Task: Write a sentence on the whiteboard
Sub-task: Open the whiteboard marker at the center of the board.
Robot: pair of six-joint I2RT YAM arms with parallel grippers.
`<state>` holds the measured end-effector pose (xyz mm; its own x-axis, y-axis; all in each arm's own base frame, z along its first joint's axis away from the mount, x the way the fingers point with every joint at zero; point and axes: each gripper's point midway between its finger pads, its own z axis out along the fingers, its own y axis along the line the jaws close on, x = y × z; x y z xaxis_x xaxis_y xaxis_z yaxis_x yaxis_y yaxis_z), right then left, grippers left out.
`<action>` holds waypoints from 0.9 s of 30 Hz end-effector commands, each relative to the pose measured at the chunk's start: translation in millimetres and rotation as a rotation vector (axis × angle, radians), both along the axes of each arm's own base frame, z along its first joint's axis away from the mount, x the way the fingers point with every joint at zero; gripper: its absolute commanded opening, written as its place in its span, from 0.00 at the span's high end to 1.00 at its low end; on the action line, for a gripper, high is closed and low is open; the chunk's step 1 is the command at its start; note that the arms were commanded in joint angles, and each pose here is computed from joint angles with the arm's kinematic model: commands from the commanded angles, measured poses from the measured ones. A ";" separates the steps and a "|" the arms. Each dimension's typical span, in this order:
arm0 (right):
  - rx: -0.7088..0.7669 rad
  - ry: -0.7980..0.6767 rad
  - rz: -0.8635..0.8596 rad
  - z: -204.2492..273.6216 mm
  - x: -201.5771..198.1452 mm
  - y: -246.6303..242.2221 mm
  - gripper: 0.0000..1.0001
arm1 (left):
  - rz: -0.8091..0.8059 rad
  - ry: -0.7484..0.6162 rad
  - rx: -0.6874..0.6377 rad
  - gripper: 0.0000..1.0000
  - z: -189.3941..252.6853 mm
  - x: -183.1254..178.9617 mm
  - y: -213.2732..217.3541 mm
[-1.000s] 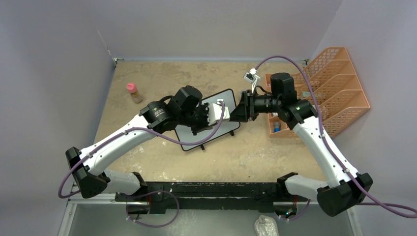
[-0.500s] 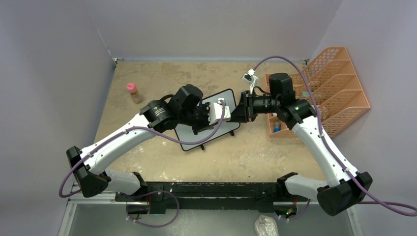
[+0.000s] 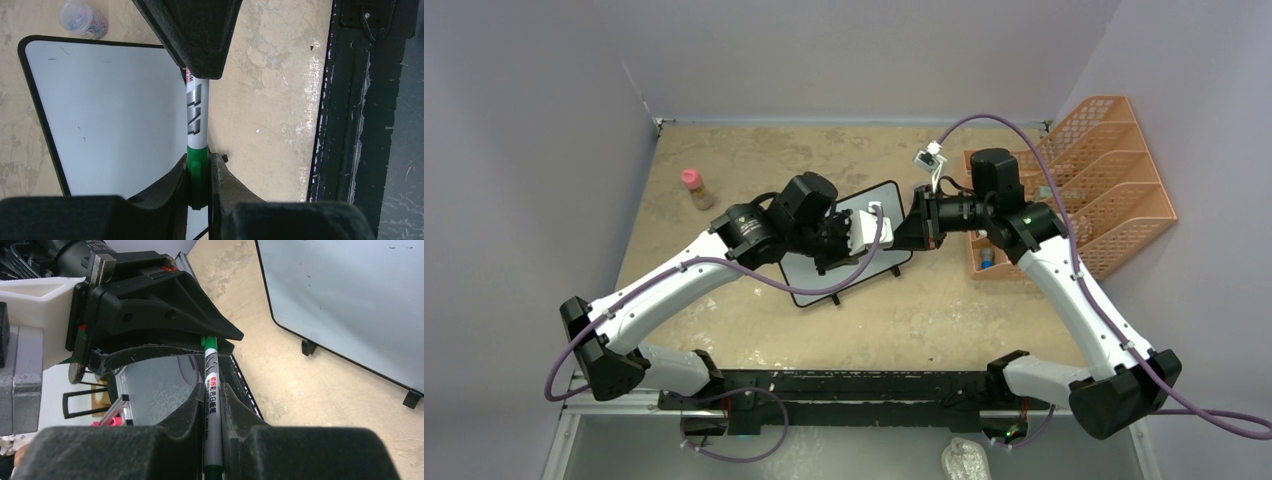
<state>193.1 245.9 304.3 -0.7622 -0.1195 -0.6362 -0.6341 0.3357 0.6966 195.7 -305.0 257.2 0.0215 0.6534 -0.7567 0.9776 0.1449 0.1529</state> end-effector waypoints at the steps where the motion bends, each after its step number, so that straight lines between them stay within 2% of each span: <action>1: 0.023 -0.044 0.035 8.2 -6.1 1.1 1.00 | -0.026 -0.035 -0.058 1.00 21.1 -3.7 -4.7; 7: 0.035 -0.018 0.051 8.4 -15.7 -0.7 1.00 | 0.021 -0.040 -0.030 1.00 8.0 -3.5 8.7; 18: 0.026 -0.077 0.054 18.1 -23.2 -6.8 1.00 | 0.102 -0.031 0.026 1.00 -27.6 -11.9 40.7; 27: 0.012 -0.102 0.061 17.1 -26.5 -10.0 1.00 | 0.117 -0.039 0.028 1.00 -39.9 -25.7 62.8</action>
<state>173.9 246.9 304.7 -0.7299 -0.1668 -0.6629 -0.6791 0.2886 0.6750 179.2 -293.2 256.4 0.0923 0.5369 -0.8386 0.9569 0.1851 0.2238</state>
